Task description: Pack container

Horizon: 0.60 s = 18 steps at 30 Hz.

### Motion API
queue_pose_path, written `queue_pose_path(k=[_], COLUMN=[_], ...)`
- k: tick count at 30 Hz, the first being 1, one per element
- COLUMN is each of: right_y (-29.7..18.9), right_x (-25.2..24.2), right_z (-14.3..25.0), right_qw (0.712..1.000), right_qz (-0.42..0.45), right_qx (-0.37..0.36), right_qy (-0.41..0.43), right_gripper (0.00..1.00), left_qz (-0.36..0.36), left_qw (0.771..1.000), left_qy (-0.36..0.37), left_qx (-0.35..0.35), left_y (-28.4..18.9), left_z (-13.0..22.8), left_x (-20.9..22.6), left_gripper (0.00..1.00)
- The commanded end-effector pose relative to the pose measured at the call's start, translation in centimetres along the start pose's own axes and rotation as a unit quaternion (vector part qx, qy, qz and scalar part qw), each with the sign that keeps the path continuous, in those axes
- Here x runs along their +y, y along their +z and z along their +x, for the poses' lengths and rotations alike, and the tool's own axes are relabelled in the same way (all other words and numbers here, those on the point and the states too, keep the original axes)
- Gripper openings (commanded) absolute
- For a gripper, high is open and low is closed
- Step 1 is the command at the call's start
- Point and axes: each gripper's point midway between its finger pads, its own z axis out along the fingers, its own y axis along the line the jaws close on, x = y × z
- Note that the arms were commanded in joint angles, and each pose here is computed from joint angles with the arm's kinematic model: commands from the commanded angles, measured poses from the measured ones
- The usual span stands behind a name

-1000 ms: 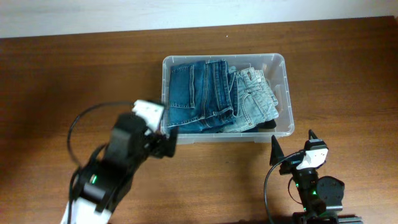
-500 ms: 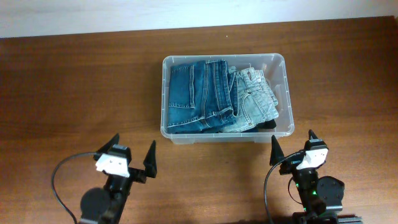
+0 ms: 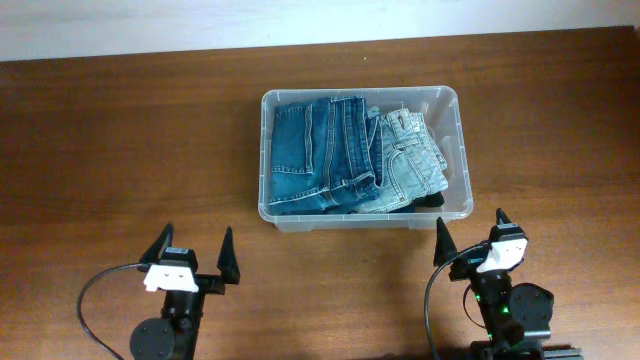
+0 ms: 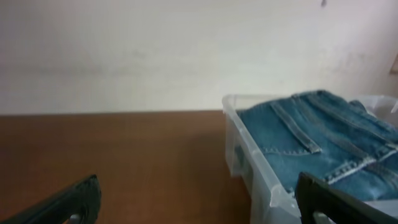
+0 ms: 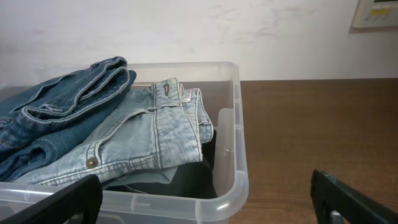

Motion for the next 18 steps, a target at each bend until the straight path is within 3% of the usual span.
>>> queue_pose_path(k=[1, 9, 18], right_y=[0.0, 0.0, 0.0], right_x=[0.0, 0.0, 0.0], right_z=[0.2, 0.2, 0.2], right_qw=[1.000, 1.000, 1.000], right_qz=[-0.003, -0.003, -0.003], right_qx=[0.000, 0.000, 0.000], right_qy=[-0.004, -0.003, -0.004], right_gripper=[0.98, 0.98, 0.98], left_qz=[-0.005, -0.031, -0.060], left_qw=[1.000, 0.999, 0.997], left_qy=[0.015, 0.018, 0.014], left_qx=[-0.023, -0.038, 0.049], left_y=[0.0, -0.1, -0.3], left_z=[0.1, -0.7, 3.5], left_x=[0.3, 1.5, 3.0], left_gripper=[0.99, 0.99, 0.99])
